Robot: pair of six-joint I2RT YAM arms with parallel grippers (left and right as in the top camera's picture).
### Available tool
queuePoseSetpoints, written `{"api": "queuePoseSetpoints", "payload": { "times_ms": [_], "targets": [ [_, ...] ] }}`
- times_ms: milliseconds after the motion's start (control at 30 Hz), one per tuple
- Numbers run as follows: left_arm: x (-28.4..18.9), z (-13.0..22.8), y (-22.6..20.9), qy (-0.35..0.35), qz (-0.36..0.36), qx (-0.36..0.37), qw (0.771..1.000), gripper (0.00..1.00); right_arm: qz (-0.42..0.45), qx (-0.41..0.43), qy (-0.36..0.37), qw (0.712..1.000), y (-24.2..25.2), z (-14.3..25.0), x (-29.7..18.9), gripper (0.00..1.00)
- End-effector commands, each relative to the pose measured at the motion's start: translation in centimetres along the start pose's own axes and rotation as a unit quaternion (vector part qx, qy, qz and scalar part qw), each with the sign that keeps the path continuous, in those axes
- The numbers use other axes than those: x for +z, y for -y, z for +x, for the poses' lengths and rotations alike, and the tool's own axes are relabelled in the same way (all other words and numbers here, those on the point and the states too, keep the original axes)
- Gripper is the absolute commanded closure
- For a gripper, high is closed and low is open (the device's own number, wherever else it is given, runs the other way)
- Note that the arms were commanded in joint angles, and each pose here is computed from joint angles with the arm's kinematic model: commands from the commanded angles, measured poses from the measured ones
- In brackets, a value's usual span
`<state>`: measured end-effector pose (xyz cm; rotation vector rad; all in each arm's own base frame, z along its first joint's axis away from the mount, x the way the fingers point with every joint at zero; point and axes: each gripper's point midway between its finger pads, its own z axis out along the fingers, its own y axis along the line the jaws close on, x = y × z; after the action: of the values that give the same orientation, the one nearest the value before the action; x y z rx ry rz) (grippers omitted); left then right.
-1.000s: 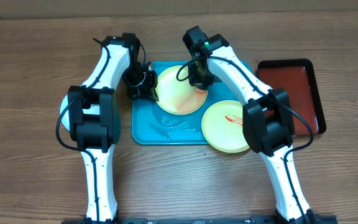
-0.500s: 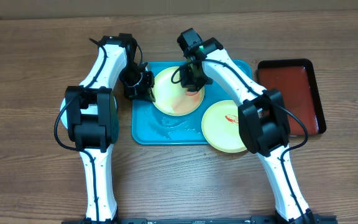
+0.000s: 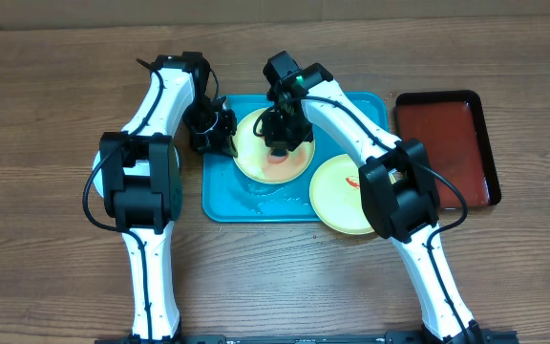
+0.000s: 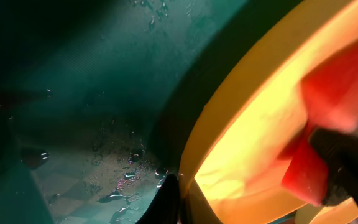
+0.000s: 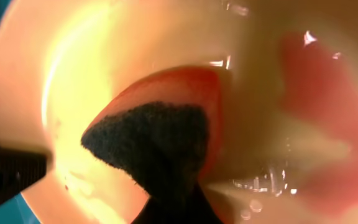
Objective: Clean dirty plates on tray and stack at the side
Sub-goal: 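Scrub the upper yellow plate with the sponge in right gripper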
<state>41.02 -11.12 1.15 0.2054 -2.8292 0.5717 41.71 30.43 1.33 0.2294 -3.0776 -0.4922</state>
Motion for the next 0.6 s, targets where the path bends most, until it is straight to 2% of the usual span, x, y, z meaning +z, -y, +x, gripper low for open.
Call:
{"api": "queuePoseSetpoints", "payload": {
  "times_ms": [0, 267, 567],
  "targets": [
    [-0.6, -0.2, 0.0, 0.010, -0.003, 0.012, 1.000, 0.96, 0.006, -0.006, -0.036, 0.999, 0.6, 1.5, 1.3, 0.96],
    [-0.6, -0.2, 0.0, 0.010, -0.003, 0.012, 1.000, 0.96, 0.143, 0.007, -0.017, 0.990, 6.4, 0.9, 0.2, 0.96],
    [-0.6, -0.2, 0.0, 0.009, -0.003, 0.012, 1.000, 0.96, 0.162, 0.007, 0.020, 0.986, 8.0, -1.3, -1.6, 0.96]
  ]
}}
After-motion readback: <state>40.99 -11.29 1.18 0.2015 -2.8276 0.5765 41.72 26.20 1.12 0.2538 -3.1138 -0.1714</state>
